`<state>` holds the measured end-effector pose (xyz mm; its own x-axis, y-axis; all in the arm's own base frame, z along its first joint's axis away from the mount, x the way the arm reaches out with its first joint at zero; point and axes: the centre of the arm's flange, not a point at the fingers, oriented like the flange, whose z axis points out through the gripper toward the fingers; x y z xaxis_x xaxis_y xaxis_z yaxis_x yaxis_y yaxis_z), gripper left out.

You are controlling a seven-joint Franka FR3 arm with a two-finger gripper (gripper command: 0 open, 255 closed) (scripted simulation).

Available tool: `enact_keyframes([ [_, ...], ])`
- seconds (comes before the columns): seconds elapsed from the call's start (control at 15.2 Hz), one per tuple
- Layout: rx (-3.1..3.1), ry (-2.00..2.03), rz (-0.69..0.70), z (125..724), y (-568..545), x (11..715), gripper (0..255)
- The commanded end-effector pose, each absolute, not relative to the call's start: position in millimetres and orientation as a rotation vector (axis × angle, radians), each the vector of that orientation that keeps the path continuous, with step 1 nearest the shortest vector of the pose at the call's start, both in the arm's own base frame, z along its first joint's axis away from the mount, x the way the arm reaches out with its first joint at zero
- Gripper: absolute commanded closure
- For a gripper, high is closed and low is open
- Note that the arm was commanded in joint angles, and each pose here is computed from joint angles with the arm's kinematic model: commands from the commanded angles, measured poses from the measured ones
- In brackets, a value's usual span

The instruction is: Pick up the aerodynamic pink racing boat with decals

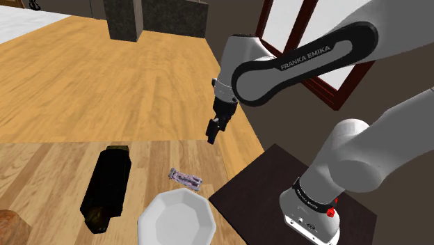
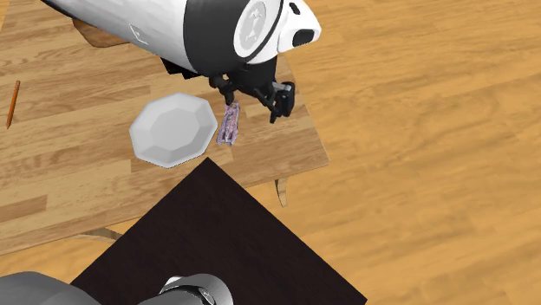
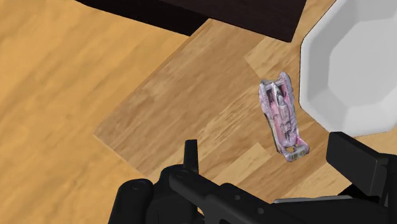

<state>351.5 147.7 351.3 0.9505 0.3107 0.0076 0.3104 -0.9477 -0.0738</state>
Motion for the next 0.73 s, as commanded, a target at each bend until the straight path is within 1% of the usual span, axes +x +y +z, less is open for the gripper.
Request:
enact_keyframes([
  [0.0, -3.015, -0.527, 0.001, 329.0, 163.5, 356.5, 0],
  [0.66, -2.939, -0.740, -0.013, 227.3, 243.2, 365.9, 0],
])
